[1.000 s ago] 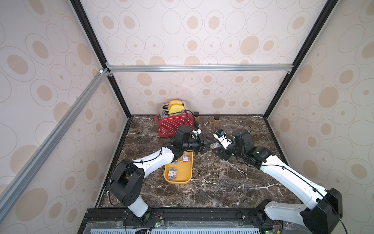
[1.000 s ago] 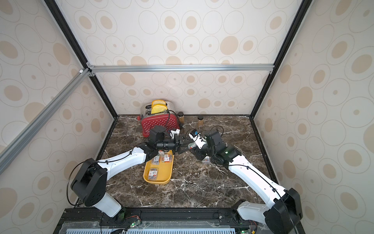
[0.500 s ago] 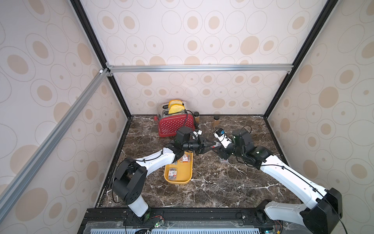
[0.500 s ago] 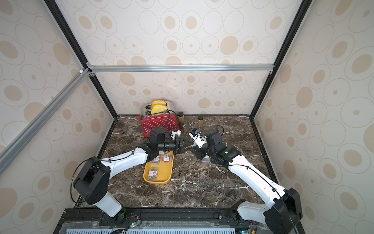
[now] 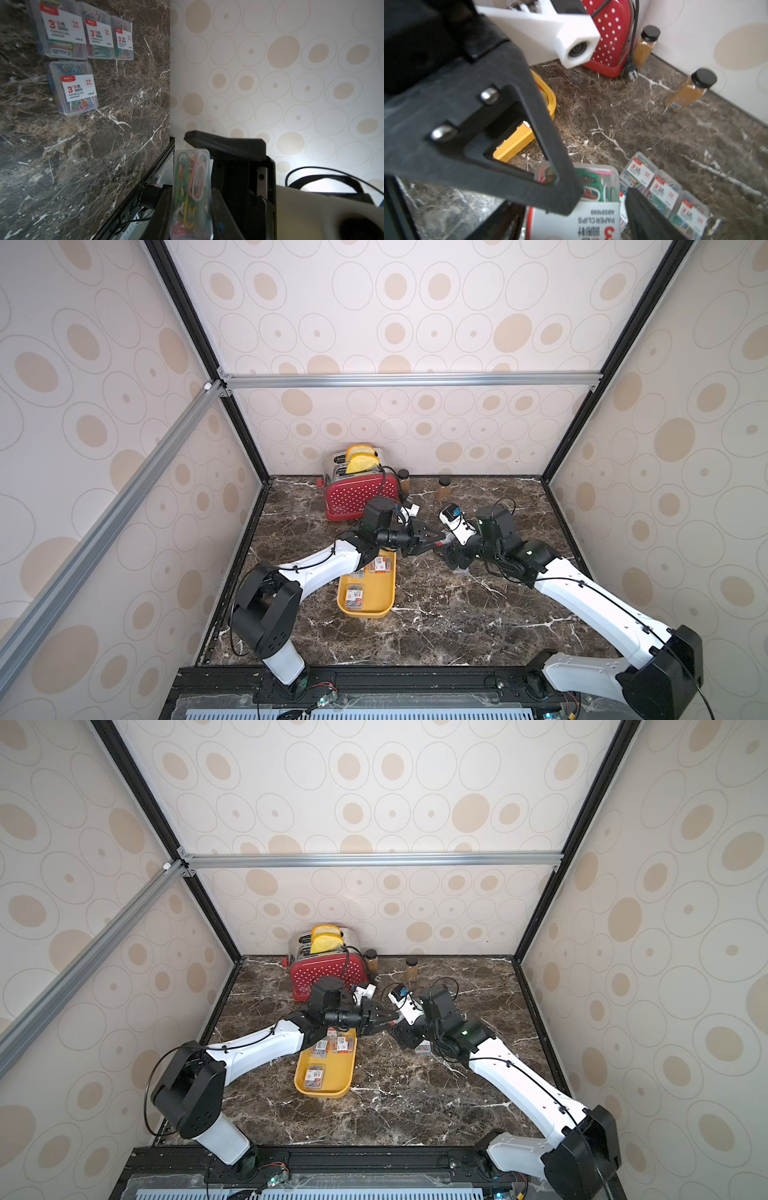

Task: Take the paper clips out of the storage box
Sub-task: Pick up the boxed paper clips from the storage box, then place the boxed paper clips at the center of the board.

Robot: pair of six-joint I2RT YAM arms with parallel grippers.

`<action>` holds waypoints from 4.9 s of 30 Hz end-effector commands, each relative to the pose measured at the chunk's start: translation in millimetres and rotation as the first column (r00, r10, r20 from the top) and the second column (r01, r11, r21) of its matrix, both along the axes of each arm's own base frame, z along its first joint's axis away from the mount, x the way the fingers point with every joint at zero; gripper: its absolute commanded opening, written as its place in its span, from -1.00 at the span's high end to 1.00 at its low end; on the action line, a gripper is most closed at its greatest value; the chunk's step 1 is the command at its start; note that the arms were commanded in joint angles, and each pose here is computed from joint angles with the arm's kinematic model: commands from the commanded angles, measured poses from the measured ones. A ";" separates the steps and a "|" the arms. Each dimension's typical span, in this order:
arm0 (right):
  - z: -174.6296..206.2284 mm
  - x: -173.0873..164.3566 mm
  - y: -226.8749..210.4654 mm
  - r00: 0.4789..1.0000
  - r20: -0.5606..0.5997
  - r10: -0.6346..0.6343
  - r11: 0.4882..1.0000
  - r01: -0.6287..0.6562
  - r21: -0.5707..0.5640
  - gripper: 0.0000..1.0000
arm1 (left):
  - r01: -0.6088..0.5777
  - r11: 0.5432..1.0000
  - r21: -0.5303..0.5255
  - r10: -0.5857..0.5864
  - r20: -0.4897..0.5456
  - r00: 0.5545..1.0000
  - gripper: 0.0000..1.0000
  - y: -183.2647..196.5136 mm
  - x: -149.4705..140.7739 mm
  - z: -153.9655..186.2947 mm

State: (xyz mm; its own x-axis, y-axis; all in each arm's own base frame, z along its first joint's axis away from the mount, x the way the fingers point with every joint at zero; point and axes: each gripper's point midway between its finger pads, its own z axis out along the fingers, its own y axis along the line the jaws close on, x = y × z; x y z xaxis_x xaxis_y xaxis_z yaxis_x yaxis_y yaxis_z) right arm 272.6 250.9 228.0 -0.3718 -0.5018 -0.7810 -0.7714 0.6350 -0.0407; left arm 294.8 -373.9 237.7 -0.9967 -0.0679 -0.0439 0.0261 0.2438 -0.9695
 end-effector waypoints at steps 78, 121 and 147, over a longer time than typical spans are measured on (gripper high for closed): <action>110.8 37.8 6.6 0.805 -0.522 0.281 0.556 0.307 0.773 0.44 | -0.178 0.868 -0.464 0.332 0.276 0.902 0.64 20.5 46.1 112.7; 47.2 -39.9 13.4 0.611 -0.566 0.554 0.716 -0.003 0.698 0.71 | 0.403 0.898 0.175 -0.428 0.558 0.711 -0.45 59.3 -47.4 39.8; 46.7 -35.4 26.3 0.593 -0.559 0.580 0.707 -0.025 0.706 0.70 | 0.390 0.914 0.114 -0.366 0.646 0.670 0.07 40.4 -23.0 43.1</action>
State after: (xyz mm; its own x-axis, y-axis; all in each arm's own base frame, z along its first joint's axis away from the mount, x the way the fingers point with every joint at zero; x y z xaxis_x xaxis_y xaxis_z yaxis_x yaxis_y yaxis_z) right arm 237.2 273.3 267.8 -0.8533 -0.2458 -0.4598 -0.4852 0.0515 0.8729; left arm 276.0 -329.1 272.1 -0.6775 0.2926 -0.6748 0.7239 0.1030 -0.6822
